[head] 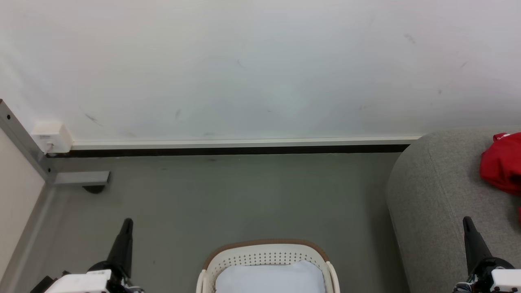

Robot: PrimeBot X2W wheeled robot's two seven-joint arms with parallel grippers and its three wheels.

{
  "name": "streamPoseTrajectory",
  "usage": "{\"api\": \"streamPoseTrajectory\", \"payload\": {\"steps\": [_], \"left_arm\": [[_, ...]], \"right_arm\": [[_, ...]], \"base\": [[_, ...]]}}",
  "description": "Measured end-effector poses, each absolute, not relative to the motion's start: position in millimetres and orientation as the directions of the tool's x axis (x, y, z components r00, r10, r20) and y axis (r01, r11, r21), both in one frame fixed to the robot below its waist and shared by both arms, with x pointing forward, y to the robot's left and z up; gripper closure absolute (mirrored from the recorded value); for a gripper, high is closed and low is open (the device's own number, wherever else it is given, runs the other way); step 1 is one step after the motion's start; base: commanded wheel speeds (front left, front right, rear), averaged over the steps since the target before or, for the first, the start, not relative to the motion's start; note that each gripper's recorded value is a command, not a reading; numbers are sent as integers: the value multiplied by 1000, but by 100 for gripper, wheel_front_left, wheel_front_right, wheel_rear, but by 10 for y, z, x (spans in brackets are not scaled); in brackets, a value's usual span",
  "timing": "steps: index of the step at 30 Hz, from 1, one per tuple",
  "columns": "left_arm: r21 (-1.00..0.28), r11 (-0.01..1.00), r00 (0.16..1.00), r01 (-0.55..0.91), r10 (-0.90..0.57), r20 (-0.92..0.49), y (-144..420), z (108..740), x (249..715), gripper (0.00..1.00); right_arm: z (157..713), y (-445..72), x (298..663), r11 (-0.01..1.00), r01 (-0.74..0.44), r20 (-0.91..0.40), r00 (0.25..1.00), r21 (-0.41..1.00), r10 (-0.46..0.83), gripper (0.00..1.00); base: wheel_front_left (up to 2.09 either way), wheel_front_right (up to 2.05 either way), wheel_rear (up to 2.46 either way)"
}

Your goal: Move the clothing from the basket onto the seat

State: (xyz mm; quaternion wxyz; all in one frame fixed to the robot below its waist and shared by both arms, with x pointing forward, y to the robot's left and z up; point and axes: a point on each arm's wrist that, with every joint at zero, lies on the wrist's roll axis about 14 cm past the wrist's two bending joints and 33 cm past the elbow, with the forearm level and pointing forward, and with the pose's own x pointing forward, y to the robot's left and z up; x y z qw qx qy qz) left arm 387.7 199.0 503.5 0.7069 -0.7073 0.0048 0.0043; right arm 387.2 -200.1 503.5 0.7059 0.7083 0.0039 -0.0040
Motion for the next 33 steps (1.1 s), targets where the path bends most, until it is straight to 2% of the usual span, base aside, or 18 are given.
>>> {"api": "streamPoseTrajectory", "payload": {"steps": [33], "left_arm": [[-1000, -1, 1000, -13, -1, -13, 1990, 5035, 3877, 100]], "right_arm": [[5035, -2003, 3872, -4, 11, -11, 1000, 1000, -1, 100]], "base": [[0, 0, 0]]}}
